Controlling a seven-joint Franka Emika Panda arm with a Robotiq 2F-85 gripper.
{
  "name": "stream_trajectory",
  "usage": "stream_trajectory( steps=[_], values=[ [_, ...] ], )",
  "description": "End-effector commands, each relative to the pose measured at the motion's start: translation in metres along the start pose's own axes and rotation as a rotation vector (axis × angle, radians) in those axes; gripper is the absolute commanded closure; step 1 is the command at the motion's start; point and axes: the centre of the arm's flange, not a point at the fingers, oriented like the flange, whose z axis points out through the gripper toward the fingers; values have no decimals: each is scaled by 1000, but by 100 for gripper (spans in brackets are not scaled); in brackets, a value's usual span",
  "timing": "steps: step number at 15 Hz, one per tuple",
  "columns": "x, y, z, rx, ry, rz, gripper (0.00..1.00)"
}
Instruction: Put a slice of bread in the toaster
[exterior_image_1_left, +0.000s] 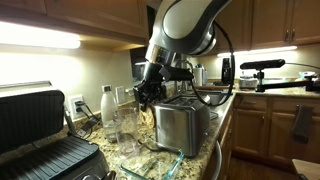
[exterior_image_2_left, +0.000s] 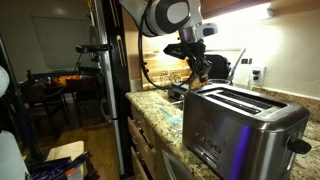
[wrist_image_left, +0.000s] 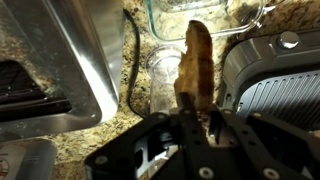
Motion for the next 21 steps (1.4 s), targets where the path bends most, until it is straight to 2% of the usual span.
stream_trajectory(
  steps=[1, 7, 12, 16, 21],
  values=[
    [-19, 8, -33, -39, 37, 71, 91],
    [-17, 21, -80, -58, 120, 175, 91],
    [-15, 52, -122, -72, 208, 295, 91],
    [-23, 84, -131, -90, 237, 410, 91],
    [-40, 119, -124, -119, 252, 574, 91]
  ],
)
